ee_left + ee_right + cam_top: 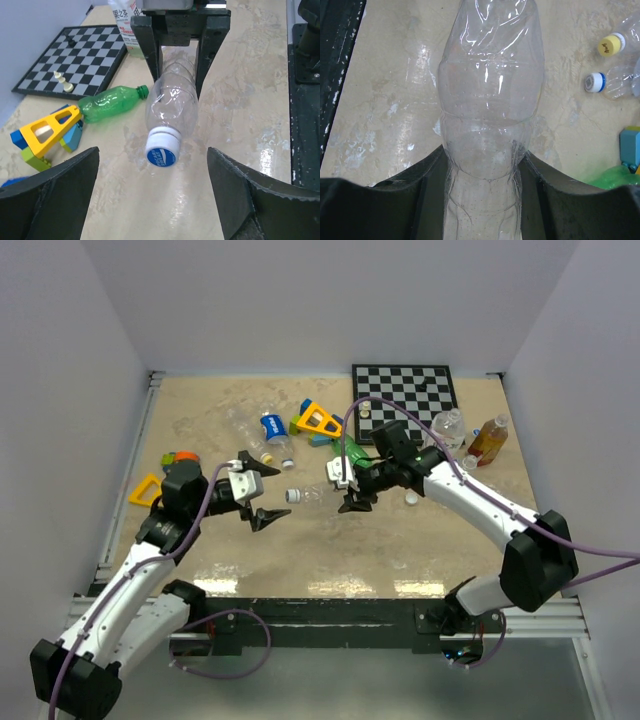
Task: Unscrew the bottle caps
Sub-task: Unscrew the bottle cap from the plastic bottle.
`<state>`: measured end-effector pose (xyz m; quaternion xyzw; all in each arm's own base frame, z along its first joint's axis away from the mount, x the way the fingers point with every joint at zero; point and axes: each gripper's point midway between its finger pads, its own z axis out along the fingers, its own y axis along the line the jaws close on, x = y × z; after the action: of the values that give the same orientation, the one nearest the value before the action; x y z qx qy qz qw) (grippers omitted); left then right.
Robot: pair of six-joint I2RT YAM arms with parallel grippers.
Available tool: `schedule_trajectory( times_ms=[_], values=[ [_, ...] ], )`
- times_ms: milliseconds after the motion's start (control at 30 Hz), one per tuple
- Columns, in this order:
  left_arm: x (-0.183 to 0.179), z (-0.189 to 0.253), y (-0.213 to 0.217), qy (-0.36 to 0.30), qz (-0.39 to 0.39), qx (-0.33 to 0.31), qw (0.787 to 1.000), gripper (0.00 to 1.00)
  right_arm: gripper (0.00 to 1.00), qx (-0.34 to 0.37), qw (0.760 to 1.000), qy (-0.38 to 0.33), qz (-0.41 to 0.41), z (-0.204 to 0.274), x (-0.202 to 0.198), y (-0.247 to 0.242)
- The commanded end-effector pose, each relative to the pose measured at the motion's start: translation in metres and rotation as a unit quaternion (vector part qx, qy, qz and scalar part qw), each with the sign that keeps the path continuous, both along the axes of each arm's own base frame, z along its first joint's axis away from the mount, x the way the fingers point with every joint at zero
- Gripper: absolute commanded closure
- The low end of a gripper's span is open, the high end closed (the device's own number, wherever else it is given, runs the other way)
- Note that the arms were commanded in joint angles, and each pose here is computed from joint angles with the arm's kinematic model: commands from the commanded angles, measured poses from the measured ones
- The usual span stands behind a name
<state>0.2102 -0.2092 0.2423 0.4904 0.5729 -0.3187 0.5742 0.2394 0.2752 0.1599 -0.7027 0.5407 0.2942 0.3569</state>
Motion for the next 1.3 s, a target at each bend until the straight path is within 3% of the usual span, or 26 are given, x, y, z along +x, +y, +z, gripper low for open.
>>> schedule_trajectory(
  times_ms=[0,400,767,833,967,1000,1133,1200,1267],
  values=[
    [0.004,0.029,-0.014,-0.1,-0.056,-0.007,0.993,0.12,0.91,0.011,1.0,0.001,0.029,0.005,-0.005,0.004],
    [0.005,-0.001,-0.025,-0.038,-0.076,0.02,0.996,0.41,0.91,0.011,0.999,0.002,0.03,0.005,-0.006,0.004],
    [0.005,-0.013,-0.024,-0.018,-0.069,0.04,0.997,0.58,0.91,0.011,1.0,0.002,0.028,0.006,-0.005,0.004],
    [0.004,-0.013,-0.024,-0.017,-0.068,0.039,0.997,0.68,0.91,0.011,1.0,0.002,0.029,0.005,-0.005,0.005],
    [0.003,-0.009,-0.024,0.003,-0.063,0.029,0.998,0.99,0.91,0.011,1.0,0.002,0.028,0.006,-0.005,0.004],
    [0.004,-0.007,-0.025,0.014,-0.056,0.023,0.998,1.0,0.91,0.01,1.0,0.002,0.027,0.005,-0.004,0.004],
    [0.015,-0.002,-0.024,0.154,0.028,-0.03,0.987,1.0,0.91,0.009,1.0,0.002,0.024,0.005,-0.004,0.004],
    [0.024,-0.011,-0.018,0.266,0.105,-0.05,0.957,1.0,0.91,0.009,1.0,0.004,0.023,0.005,-0.003,0.004],
    [0.027,-0.025,-0.013,0.373,0.165,-0.066,0.911,1.0,0.91,0.008,1.0,0.004,0.022,0.005,-0.003,0.004]
  ],
)
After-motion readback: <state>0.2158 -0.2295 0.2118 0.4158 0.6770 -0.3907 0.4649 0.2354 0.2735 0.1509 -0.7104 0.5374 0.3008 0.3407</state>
